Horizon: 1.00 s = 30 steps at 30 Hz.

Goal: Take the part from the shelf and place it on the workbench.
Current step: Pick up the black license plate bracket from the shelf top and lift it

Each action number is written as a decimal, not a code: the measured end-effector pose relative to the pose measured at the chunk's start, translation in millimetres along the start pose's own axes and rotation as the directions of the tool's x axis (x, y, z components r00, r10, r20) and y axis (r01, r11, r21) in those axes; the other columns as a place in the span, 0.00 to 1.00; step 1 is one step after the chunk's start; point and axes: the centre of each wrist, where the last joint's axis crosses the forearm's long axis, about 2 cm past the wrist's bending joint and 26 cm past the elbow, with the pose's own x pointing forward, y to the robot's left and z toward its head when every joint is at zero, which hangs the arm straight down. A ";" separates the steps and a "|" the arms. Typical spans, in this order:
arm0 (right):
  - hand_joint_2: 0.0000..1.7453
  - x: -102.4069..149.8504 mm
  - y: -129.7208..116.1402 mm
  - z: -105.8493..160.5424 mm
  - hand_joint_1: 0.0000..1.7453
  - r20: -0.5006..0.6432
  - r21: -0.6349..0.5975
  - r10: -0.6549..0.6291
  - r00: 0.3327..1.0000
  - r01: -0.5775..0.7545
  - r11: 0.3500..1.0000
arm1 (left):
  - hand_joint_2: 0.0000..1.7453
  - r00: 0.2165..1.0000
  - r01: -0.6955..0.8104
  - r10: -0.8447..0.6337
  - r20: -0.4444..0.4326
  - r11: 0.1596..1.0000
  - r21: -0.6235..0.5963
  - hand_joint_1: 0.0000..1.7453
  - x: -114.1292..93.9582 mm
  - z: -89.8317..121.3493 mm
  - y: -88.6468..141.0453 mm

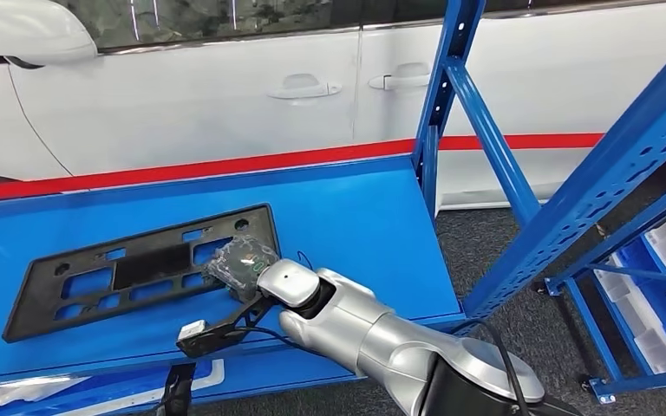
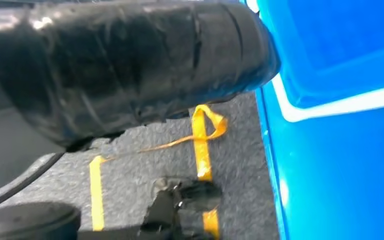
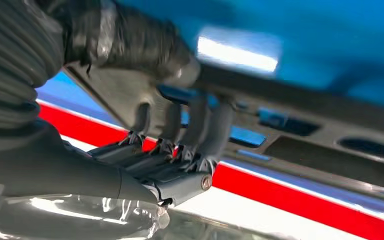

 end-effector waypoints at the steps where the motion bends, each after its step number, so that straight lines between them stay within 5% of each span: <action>1: 1.00 0.1 1.3 0.1 0.98 0.000 0.008 -0.009 1.000 0.009 1.000 | 0.00 1.000 0.004 -0.005 -0.028 1.000 -0.008 0.00 -0.5 0.0 0.2; 5: 1.00 -0.3 5.7 0.8 0.98 -0.003 0.026 -0.026 1.000 0.026 0.999 | 0.00 0.994 0.018 -0.022 -0.104 0.999 -0.033 0.00 -7.1 1.2 1.7; 16: 1.00 -1.5 13.1 1.9 0.97 -0.012 0.049 -0.033 0.999 0.034 0.998 | 0.00 0.991 0.027 -0.032 -0.128 0.999 -0.042 0.00 -10.6 1.6 3.1; 24: 1.00 0.8 13.7 1.4 1.00 -0.007 0.053 -0.053 0.999 0.053 0.997 | 0.00 0.928 0.142 -0.198 -0.316 0.971 -0.191 0.00 -29.1 5.2 7.4; 30: 1.00 1.6 13.2 1.2 0.99 -0.004 0.035 -0.056 0.998 0.056 0.998 | 0.00 0.860 0.250 -0.311 -0.404 0.948 -0.196 0.00 -51.4 7.0 27.3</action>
